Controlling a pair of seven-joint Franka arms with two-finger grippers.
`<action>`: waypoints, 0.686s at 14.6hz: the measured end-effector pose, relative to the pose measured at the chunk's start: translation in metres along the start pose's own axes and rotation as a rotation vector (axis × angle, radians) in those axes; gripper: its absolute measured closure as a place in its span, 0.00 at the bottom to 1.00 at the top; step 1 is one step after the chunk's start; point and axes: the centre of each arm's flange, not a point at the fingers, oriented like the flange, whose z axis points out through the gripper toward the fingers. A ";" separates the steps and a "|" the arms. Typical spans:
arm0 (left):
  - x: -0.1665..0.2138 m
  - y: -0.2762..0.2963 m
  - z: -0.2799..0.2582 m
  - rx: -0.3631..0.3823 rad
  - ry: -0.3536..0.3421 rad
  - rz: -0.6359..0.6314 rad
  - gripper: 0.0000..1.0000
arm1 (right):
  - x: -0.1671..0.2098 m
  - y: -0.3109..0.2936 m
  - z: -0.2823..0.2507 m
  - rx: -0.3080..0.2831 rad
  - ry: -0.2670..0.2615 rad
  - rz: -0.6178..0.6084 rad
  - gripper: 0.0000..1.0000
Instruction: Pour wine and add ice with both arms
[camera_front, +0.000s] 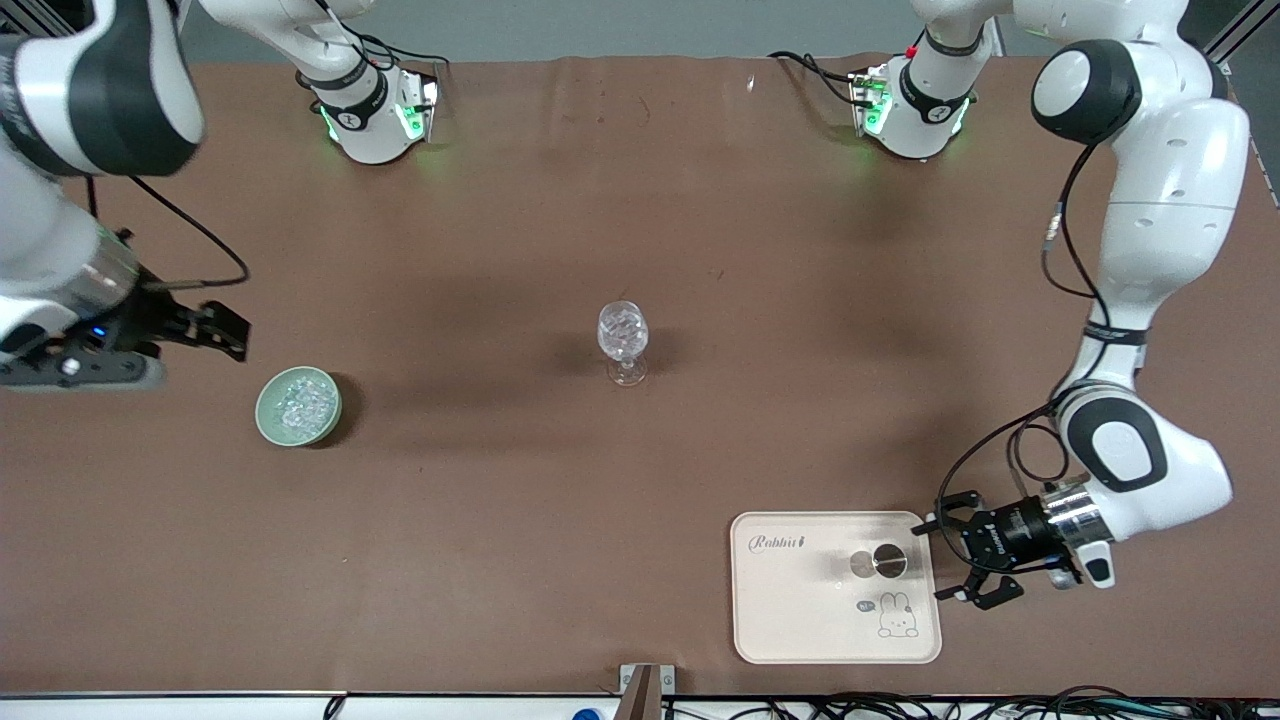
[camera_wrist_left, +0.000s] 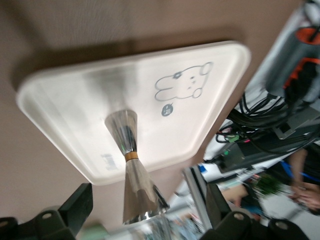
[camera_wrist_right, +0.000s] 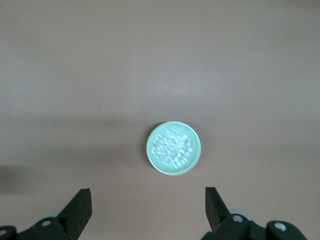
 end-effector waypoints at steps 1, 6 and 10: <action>-0.010 0.005 -0.009 0.041 0.055 0.070 0.00 | -0.010 0.012 -0.008 0.000 0.002 0.004 0.00; -0.054 0.016 -0.037 0.331 0.332 0.414 0.00 | -0.039 0.063 -0.069 -0.003 0.017 -0.014 0.00; -0.116 0.026 -0.081 0.577 0.442 0.755 0.00 | -0.044 0.067 -0.118 -0.001 0.069 -0.013 0.00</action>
